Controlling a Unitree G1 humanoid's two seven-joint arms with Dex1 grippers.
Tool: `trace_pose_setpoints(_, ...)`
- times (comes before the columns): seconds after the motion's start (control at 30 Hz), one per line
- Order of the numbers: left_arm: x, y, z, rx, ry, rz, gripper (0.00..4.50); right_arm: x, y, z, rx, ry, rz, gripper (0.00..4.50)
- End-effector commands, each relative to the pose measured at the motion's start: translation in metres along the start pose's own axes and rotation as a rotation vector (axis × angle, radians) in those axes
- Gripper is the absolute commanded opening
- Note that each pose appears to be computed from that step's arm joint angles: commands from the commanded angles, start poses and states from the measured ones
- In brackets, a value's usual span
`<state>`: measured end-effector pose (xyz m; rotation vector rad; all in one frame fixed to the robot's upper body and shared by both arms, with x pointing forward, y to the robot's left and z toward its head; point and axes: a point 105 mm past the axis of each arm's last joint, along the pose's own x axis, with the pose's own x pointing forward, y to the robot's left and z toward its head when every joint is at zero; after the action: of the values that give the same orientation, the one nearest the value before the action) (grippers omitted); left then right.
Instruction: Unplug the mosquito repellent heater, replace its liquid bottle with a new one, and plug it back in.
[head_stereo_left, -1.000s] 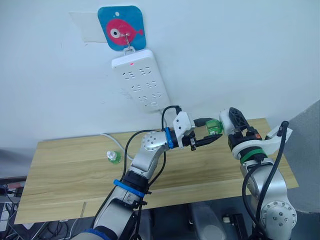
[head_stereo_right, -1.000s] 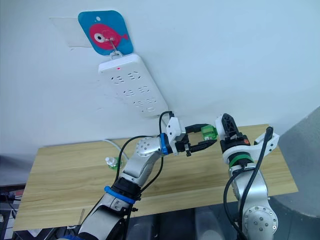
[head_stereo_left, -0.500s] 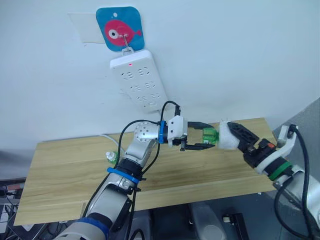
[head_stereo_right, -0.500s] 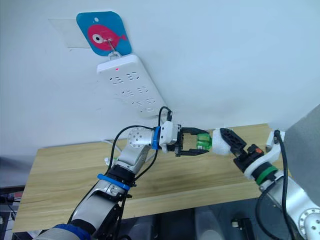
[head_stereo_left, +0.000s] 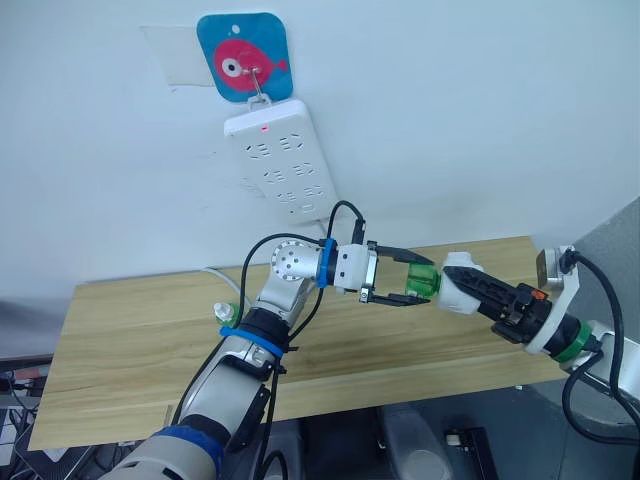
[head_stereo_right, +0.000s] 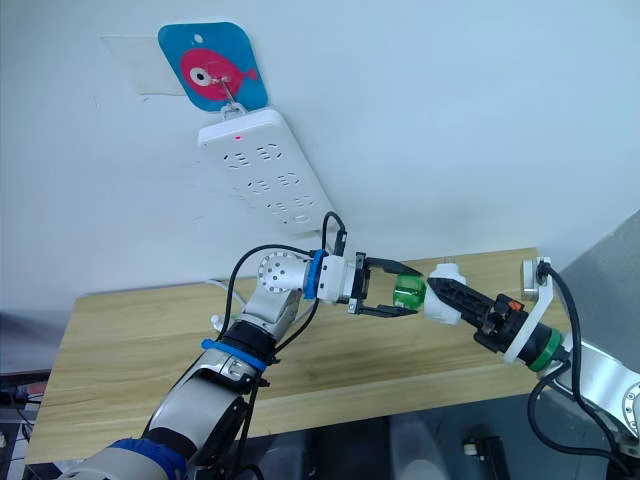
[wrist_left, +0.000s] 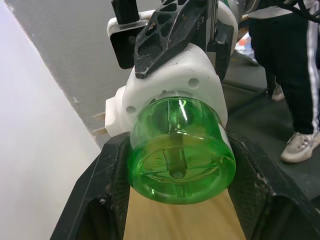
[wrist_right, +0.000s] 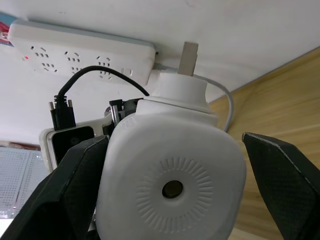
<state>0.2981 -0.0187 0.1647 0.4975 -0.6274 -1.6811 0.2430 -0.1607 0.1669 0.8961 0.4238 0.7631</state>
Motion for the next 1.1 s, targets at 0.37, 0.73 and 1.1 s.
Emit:
trace_pose_setpoints(0.37, -0.001, -0.004, 0.007, 0.063, -0.027, -0.008, 2.31, -0.011, 0.006, -0.004, -0.029, 0.127, 0.040, 4.08)
trace_pose_setpoints(0.73, -0.003, -0.012, 0.007, 0.036, -0.021, -0.011, 2.31, -0.009, 0.009, -0.004, -0.032, 0.170, 0.073, 3.02)
trace_pose_setpoints(1.1, -0.031, -0.023, 0.010, -0.016, 0.078, 0.119, 2.31, 0.016, 0.013, -0.014, -0.022, 0.335, 0.120, 3.02)
